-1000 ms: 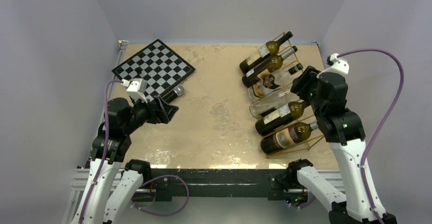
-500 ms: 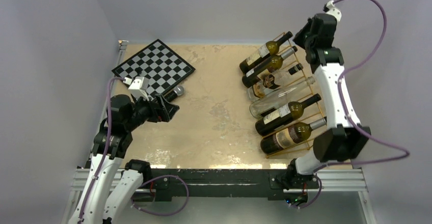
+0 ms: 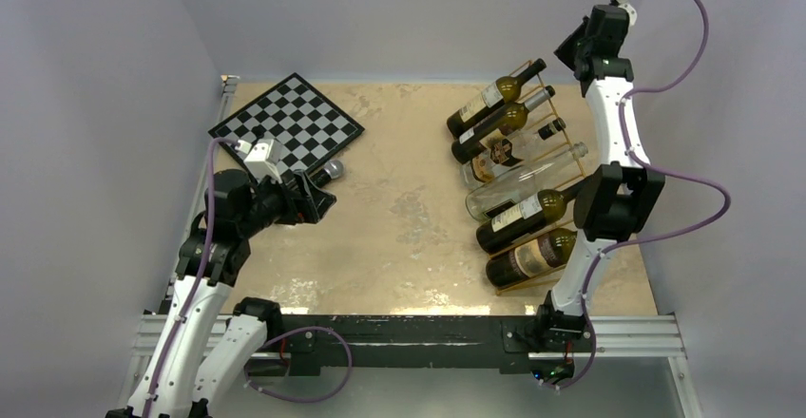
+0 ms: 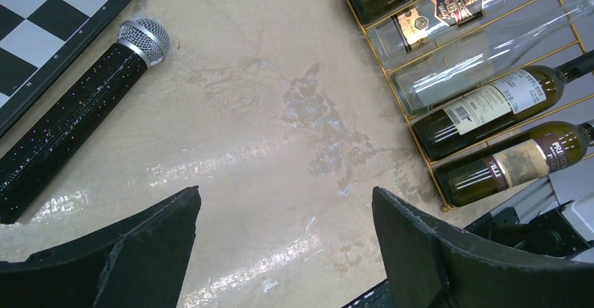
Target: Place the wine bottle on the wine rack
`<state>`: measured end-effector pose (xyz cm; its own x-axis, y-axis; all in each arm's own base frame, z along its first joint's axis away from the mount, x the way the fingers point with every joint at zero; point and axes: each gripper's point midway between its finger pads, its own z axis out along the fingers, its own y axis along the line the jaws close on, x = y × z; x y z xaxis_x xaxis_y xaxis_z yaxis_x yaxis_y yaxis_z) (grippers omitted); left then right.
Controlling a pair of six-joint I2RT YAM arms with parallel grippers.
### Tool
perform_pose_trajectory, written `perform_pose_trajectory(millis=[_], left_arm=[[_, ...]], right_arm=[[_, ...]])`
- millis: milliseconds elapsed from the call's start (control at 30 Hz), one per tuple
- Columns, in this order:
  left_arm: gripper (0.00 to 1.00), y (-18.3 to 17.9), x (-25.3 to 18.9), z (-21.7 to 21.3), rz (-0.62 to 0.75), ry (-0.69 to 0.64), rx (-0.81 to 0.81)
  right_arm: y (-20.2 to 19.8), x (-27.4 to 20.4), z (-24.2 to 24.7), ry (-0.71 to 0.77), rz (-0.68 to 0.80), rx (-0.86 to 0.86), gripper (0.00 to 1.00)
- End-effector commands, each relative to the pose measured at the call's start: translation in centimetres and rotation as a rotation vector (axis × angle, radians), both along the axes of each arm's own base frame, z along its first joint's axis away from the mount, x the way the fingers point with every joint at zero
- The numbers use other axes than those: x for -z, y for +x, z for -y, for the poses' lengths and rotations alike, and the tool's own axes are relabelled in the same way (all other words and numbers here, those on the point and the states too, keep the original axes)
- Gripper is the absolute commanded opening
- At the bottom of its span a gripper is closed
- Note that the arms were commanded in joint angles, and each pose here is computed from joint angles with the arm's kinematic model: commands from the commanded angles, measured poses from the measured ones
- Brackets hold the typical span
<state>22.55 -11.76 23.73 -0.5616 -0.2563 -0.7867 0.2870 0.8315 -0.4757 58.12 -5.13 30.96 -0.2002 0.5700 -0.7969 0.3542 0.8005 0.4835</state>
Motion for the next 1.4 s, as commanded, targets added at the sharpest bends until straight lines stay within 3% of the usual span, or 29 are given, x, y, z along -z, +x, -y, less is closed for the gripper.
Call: perform_pose_trajectory(millis=[0, 733, 1067, 1267, 1367], left_arm=[[0.96, 0.7, -2.4, -0.1, 0.068, -0.006, -0.016], [0.96, 0.6, -2.1, -0.4, 0.068, -0.003, -0.033], [0.96, 0.5, -2.7, -0.6, 0.077, 0.01, -0.036], [0.99, 0.0, -3.0, -0.7, 0.073, 0.035, -0.018], [0.99, -0.3, -3.0, -0.9, 0.066, 0.052, -0.016]], right_arm=[[1.5, -2.6, -2.2, 0.012, 0.094, -0.126, 0.0], [0.9, 3.4, -4.8, 0.096, -0.02, -0.24, 0.0], [0.0, -2.3, -3.4, 0.055, 0.063, -0.148, 0.01], [-1.5, -8.8, -2.5, -0.01, 0.138, -0.115, 0.67], [-3.5, -11.1, -2.6, -0.045, 0.176, -0.123, 0.86]])
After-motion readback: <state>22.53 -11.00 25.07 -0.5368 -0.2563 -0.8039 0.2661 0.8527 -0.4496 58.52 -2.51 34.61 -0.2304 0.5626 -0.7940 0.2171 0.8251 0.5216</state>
